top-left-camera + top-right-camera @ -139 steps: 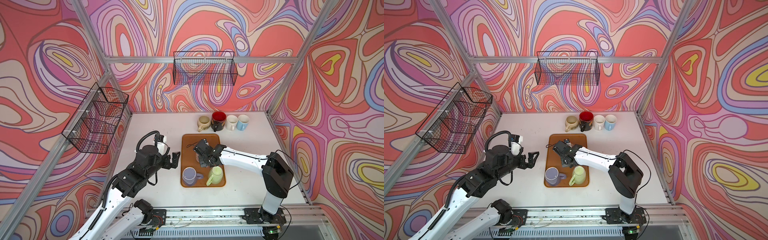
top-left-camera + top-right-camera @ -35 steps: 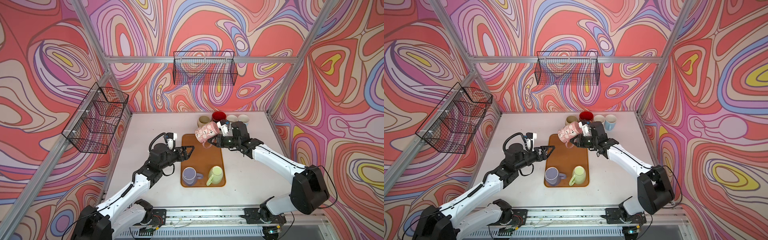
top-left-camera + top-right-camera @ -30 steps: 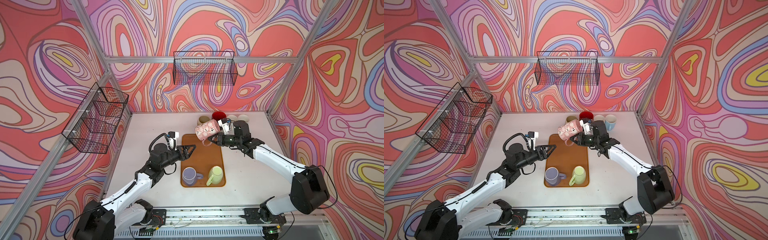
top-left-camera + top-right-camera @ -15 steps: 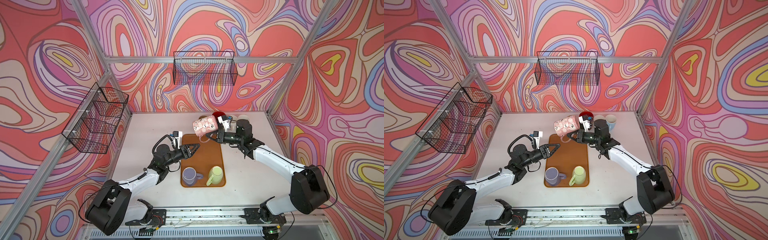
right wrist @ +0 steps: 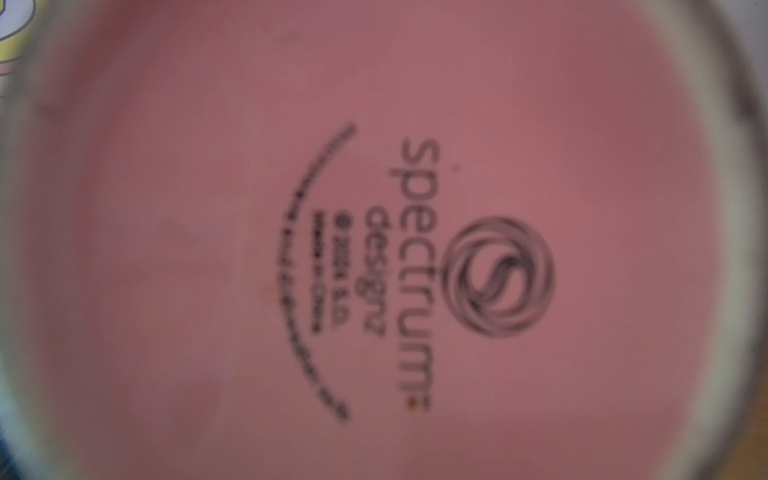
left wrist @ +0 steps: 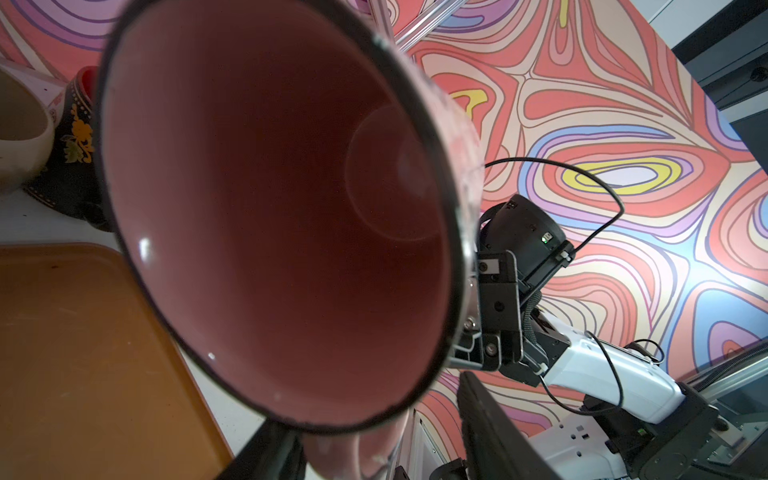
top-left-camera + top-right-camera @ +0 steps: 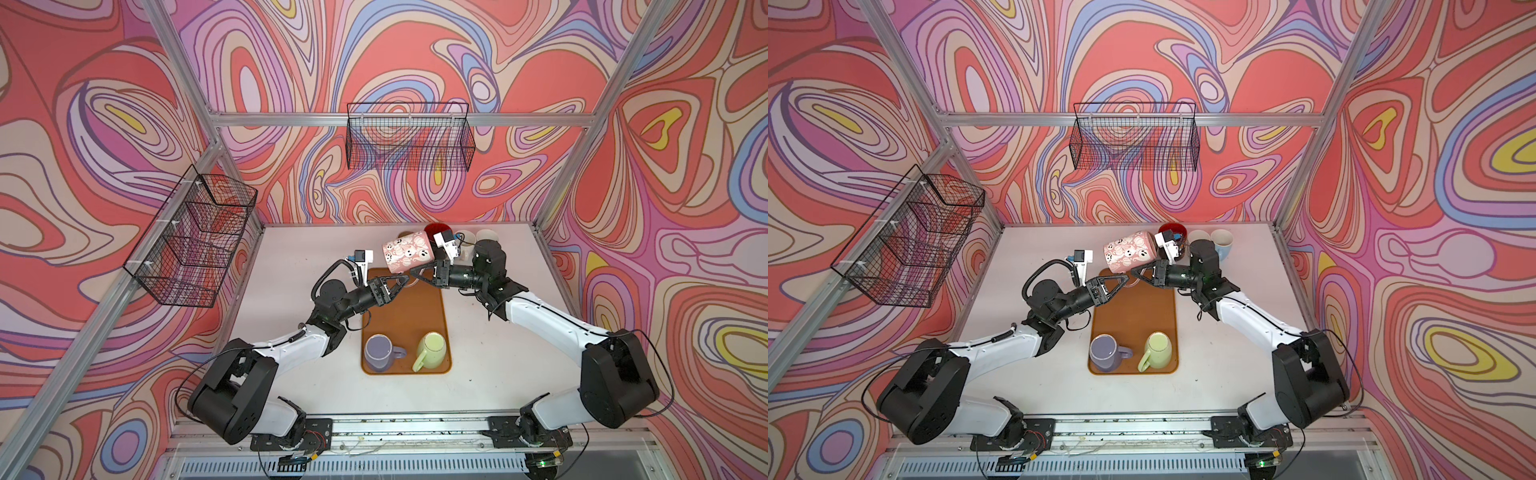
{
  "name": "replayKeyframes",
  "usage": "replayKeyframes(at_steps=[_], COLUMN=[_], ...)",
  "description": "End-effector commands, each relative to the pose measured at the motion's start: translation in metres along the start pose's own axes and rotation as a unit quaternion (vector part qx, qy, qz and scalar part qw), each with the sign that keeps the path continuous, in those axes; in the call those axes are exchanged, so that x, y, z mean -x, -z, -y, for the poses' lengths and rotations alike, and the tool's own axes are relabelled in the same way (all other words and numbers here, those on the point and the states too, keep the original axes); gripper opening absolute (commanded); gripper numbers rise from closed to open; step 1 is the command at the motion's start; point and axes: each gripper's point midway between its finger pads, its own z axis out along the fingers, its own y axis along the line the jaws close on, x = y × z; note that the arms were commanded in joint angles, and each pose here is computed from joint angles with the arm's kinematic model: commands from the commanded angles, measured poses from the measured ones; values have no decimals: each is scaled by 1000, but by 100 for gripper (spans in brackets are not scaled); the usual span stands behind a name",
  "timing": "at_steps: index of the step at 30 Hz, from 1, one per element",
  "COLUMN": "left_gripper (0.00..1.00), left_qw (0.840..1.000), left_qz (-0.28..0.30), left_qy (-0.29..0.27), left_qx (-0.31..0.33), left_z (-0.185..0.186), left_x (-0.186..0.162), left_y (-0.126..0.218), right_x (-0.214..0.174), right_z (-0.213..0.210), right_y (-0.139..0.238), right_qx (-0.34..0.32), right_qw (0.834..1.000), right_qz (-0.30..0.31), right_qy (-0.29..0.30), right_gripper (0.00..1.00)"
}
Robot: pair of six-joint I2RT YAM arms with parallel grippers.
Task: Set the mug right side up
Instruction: 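Grasp the pink mug's handle with the left gripper and rotate it upright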
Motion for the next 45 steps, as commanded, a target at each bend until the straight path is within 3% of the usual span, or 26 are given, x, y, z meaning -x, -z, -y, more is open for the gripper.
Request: replayKeyframes(at_steps=[1,15,22,29,34,37,45], left_gripper=[51,25,0,0,0,0,0], left_qw=[999,998,999,999,999,998,992], left_qz=[12,8,6,6,12,18,64], left_qy=[-16,-15,-12,-18,-27,-30,-7], left_qx=[-44,-57,-50,-34,20,45,106], left_z=[20,22,19,18,6,0,-25], left_x=[10,10,10,10,10,12,26], left_y=[-8,-18,-20,-17,-10,-5,19], right_x=[11,3,2,3,2,-1,-12], right_z=[-31,-28,-26,-21,-12,-3,36], right_y=[4,2,2,0,-1,-2,-2], right_qx=[54,71,70,61,42,25,-56], right_qw=[996,995,996,996,997,998,997], right_qz=[12,-2,-4,-3,-3,-6,-17], right_qy=[69,63,62,62,64,63,45], right_gripper=[0,0,0,0,24,32,39])
